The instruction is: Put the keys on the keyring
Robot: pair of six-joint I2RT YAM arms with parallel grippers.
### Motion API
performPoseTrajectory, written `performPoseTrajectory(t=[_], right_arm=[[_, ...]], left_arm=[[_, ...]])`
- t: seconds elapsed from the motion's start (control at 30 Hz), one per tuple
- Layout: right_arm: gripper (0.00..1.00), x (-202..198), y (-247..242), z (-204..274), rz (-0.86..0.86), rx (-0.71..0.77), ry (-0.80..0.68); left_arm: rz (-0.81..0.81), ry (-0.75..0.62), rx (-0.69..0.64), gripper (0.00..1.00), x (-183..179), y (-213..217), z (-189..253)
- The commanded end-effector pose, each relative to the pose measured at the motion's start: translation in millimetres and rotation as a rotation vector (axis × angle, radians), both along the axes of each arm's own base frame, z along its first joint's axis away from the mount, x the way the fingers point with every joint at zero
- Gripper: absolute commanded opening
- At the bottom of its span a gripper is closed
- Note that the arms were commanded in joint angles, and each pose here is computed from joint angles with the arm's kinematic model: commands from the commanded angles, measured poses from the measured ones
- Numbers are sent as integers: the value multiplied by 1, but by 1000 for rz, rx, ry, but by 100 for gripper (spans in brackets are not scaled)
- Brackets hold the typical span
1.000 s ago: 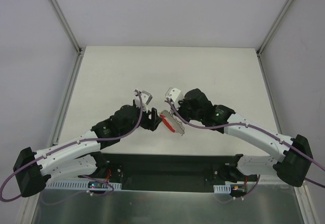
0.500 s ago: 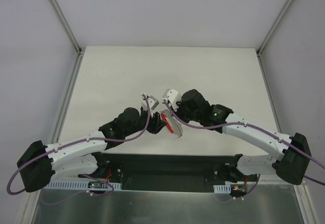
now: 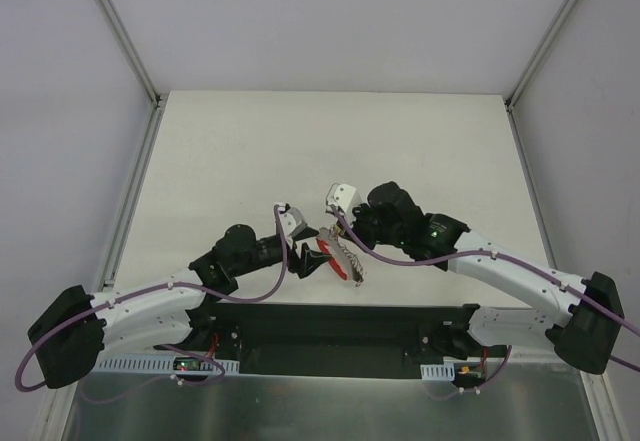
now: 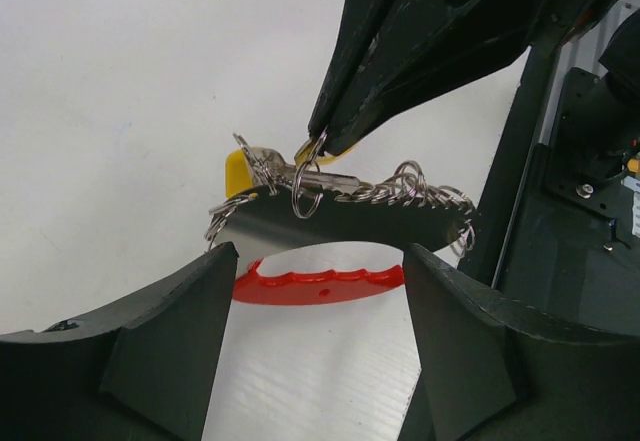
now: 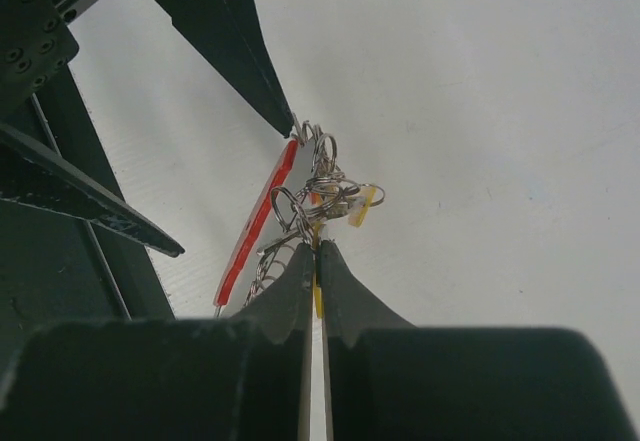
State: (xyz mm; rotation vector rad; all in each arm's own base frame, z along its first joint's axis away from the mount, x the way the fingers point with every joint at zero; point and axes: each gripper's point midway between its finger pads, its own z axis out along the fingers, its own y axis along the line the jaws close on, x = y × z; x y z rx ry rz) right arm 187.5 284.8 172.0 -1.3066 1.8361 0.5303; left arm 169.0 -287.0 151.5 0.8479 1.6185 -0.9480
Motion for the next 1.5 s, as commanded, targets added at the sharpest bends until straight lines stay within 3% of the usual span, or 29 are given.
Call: performPoseTrajectory(t=[0.0,0.43,0.63,0.77,0.9,1.47], right_arm=[[1,-4,14,29,59,110,-53],[1,-12,16,34,93,139,-49],[1,-14,18,36,103,144,-48],[1,-15,18,37,106,147,-49],[1,-13,17,37,95,144,-55],[1,-16,21,36,97,135,-51]], left_arm=[[-100,-143,-82,68,-5,-6,28],[-249,-240,-98,56,-22,-12,33],[-240,-247,-93,50,-19,-12,33],[-254,-226,-79,43,-19,-15,30],[-270,-201,-74,28,-21,-17,30],[-210,-110,-100,31,-11,-22,39]])
